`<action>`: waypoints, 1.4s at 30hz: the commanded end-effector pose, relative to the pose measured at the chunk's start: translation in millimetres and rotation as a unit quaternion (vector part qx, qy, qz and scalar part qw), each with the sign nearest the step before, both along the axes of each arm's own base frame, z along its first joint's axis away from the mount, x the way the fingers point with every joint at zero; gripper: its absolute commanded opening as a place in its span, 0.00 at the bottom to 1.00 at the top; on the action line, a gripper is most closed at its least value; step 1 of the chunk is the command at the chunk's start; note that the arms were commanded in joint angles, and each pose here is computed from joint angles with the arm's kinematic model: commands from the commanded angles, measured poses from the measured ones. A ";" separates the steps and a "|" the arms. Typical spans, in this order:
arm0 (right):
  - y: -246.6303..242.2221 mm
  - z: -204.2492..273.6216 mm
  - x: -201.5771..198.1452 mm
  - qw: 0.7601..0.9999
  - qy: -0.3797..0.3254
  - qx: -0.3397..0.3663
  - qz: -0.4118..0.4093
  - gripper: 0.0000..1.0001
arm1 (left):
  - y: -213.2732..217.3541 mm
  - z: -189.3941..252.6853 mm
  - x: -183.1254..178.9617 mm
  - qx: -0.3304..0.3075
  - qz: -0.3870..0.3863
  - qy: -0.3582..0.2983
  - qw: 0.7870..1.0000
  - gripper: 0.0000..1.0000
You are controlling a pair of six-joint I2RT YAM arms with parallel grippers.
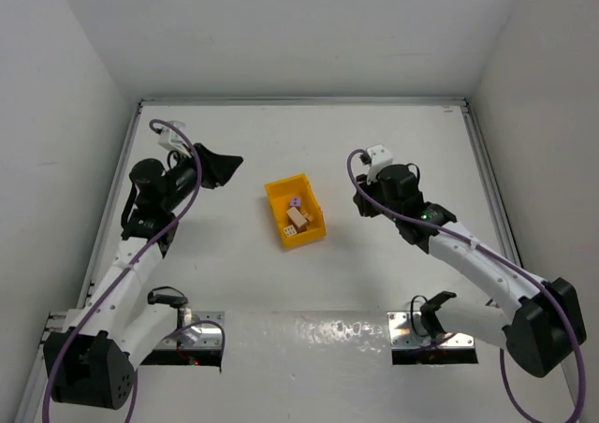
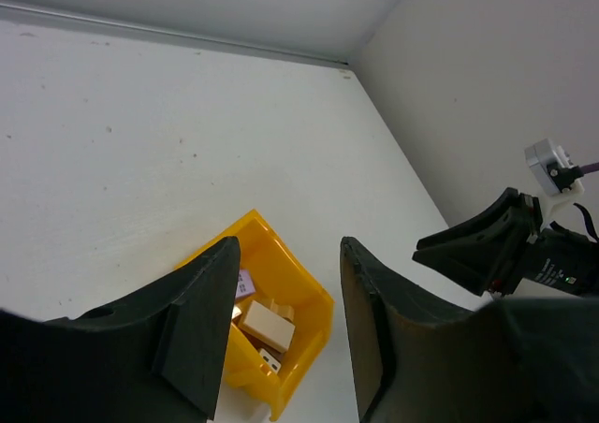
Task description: Build the wood block tower
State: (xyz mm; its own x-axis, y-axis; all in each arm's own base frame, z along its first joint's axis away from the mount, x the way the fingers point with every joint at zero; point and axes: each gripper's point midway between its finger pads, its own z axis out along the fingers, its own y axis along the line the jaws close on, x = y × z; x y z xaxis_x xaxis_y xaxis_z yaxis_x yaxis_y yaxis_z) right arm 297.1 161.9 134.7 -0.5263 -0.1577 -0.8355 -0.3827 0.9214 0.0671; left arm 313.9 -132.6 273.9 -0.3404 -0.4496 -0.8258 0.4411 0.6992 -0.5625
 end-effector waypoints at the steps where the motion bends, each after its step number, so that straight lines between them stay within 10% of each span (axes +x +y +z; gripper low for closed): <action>1: 4.0 32.8 5.4 0.999 -0.046 0.009 0.004 0.20 | 2.0 25.1 -0.2 0.000 -0.002 -0.042 0.999 0.45; 3: 8.6 32.5 1.8 0.999 -0.043 0.015 0.014 0.00 | 1.1 22.5 0.1 0.001 -0.005 -0.037 0.999 0.43; 12: 73.3 37.6 -12.2 0.995 -0.038 -0.008 0.097 0.00 | -1.2 23.7 -10.1 0.013 0.000 -0.037 0.999 0.00; 19: 124.6 16.8 -7.7 0.990 -0.017 -0.051 0.128 0.16 | 55.3 28.8 -12.8 0.112 0.182 -0.019 0.977 0.00; 25: 172.7 -3.0 -2.3 0.985 0.008 -0.074 0.157 0.57 | 75.3 43.7 -22.0 0.104 0.234 -0.053 0.965 0.17; 42: 225.9 -84.8 6.3 0.984 0.088 -0.076 0.138 0.40 | 88.9 49.9 -34.8 0.111 0.270 -0.058 0.955 0.35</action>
State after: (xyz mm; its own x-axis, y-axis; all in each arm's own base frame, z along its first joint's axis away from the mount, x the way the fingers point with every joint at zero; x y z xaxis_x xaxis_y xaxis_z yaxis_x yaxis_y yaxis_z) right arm 292.3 372.7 38.8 -0.5795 -0.4928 -0.6491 -0.6497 0.7602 0.0029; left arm 283.2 -44.3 308.1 -0.0526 -0.3443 -0.9374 0.0195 0.9382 -0.3457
